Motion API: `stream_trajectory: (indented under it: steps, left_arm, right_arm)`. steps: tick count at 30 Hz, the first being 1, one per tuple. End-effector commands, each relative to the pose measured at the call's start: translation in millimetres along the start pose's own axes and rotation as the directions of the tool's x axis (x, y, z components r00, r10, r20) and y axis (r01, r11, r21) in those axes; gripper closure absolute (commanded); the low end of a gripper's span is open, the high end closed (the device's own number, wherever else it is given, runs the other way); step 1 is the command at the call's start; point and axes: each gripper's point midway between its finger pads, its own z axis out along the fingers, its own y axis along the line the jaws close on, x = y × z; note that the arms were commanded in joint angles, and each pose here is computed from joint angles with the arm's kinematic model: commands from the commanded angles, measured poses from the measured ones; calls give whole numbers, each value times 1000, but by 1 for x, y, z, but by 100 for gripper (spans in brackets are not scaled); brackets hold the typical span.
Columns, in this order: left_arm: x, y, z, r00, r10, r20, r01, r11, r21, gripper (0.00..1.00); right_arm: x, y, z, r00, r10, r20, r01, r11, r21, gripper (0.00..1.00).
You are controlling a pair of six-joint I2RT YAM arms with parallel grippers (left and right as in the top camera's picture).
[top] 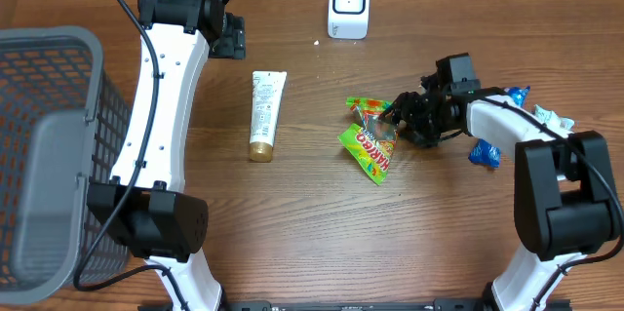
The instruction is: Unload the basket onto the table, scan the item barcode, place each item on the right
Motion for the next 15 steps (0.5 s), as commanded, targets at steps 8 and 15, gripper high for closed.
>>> stream_trajectory:
  steps: [8, 15]
  left_arm:
    - [1, -3, 5, 1000, 26, -9, -26, 1000, -12, 0]
    - [1, -3, 5, 1000, 26, -9, -26, 1000, -11, 0]
  right_arm:
    - [8, -19, 11, 996, 86, 16, -87, 996, 30, 96]
    - [-9, 12, -19, 994, -45, 97, 44, 999, 6, 96]
